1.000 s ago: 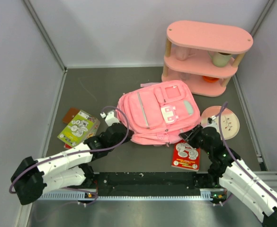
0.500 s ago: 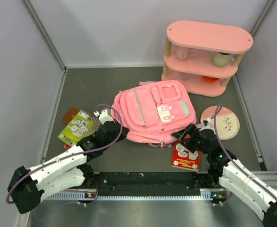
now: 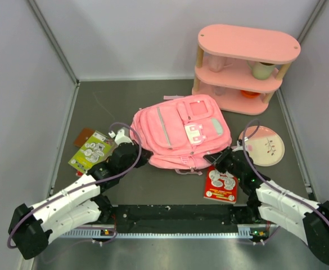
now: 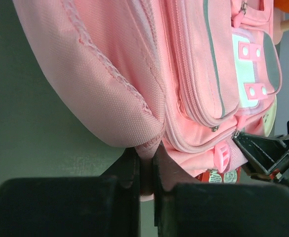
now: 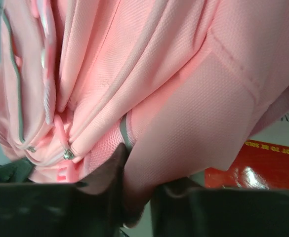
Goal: Pack the student bag
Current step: Adjust the student bag at the center of the board.
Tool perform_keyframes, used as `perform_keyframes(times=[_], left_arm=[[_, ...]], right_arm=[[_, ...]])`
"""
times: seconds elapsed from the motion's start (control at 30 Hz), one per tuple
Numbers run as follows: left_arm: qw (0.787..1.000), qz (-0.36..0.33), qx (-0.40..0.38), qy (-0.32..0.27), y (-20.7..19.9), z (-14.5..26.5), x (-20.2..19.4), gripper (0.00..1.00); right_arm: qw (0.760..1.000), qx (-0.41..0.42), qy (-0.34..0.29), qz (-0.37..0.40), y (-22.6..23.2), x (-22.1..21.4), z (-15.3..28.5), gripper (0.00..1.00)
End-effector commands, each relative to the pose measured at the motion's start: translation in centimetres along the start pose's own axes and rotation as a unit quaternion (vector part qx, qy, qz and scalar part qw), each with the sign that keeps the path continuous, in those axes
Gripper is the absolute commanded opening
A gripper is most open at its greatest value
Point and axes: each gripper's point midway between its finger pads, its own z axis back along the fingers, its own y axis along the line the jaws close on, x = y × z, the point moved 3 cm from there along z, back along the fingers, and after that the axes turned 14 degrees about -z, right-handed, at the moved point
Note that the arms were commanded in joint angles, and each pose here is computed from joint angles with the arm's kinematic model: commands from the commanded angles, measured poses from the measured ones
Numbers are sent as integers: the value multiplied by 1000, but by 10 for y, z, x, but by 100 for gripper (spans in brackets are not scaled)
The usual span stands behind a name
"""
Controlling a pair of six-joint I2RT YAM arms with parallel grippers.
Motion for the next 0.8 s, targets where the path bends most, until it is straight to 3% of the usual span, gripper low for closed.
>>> perform_keyframes(times=[0.0, 0.03, 0.17, 0.2, 0.33, 0.43, 0.57, 0.63, 0.67, 0.77], left_arm=[[996, 16, -60, -59, -24, 9, 37, 16], [998, 5, -45, -52, -18, 8, 34, 48], [996, -55, 27, -60, 7, 17, 40, 90], [994, -79, 39, -61, 13, 20, 41, 97], [989, -106, 65, -75, 23, 44, 53, 99], [992, -103, 15, -75, 2, 55, 53, 99], [989, -135, -44, -36, -51, 54, 13, 99], [986, -150, -32, -62, -73, 57, 12, 99], [982, -179, -39, -37, -88, 54, -14, 99], [979, -201, -37, -21, -114, 47, -39, 99]], right_arm=[[994, 108, -23, -4, 54, 9, -3, 0], [994, 108, -22, -6, 55, 9, -3, 0], [994, 95, -44, -23, 60, 16, -1, 0], [994, 93, -57, -30, 63, 21, 0, 0], [993, 87, -75, -36, 75, 28, 5, 0], [993, 81, -76, -35, 83, 29, 5, 0], [993, 79, -74, -41, 92, 29, 3, 0], [994, 72, -71, -45, 93, 28, 3, 0], [994, 74, -69, -49, 99, 28, 4, 0], [995, 69, -54, -48, 107, 23, 6, 0]])
